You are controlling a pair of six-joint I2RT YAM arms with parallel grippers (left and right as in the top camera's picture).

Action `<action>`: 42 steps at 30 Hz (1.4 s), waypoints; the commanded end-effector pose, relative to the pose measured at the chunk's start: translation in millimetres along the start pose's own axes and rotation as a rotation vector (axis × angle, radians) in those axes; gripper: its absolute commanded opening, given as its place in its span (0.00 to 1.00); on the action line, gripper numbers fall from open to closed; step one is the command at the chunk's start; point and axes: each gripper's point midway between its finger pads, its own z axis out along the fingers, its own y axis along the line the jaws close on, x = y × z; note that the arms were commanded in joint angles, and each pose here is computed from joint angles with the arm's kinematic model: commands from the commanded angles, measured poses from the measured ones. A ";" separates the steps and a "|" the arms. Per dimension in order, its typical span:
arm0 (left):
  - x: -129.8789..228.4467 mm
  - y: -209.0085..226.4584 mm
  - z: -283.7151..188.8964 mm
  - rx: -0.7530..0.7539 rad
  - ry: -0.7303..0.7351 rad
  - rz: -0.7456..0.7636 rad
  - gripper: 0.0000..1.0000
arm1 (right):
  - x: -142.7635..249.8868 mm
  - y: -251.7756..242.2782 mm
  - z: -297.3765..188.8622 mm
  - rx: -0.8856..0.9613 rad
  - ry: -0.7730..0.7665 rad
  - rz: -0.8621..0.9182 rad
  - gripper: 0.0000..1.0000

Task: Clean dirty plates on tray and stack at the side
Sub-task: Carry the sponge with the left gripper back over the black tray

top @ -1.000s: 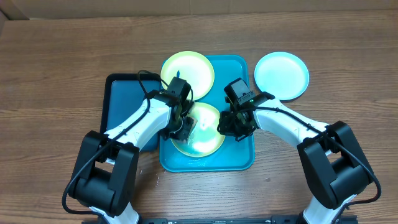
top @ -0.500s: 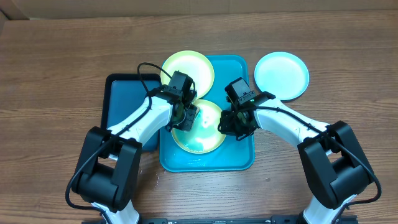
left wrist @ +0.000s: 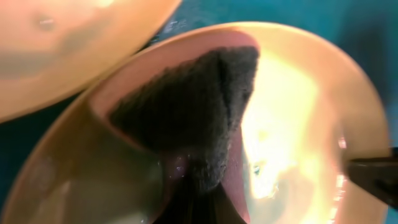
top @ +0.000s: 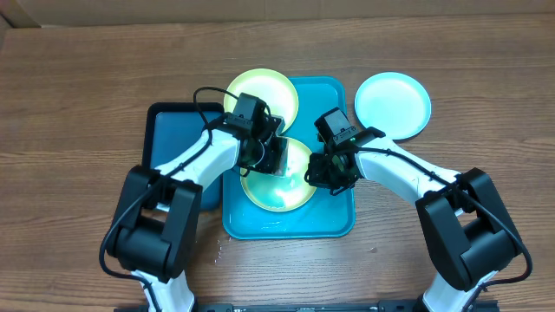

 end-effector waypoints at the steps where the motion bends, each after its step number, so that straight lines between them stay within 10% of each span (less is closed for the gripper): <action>1: 44.6 -26.7 31.7 0.193 0.175 -0.062 0.04 | 4.0 3.6 0.8 -0.014 0.011 -0.023 0.04; 16: 30.8 -61.6 -45.3 0.290 0.081 -0.031 0.04 | 3.7 3.6 0.8 -0.014 0.010 -0.024 0.09; 31: 45.0 55.6 -178.3 -0.210 -0.165 -0.351 0.04 | 6.5 0.5 0.9 0.000 0.020 -0.014 0.21; 42: 83.3 123.3 -196.8 -0.566 -0.142 -0.595 0.04 | 8.9 -0.5 0.9 0.003 0.030 0.016 0.04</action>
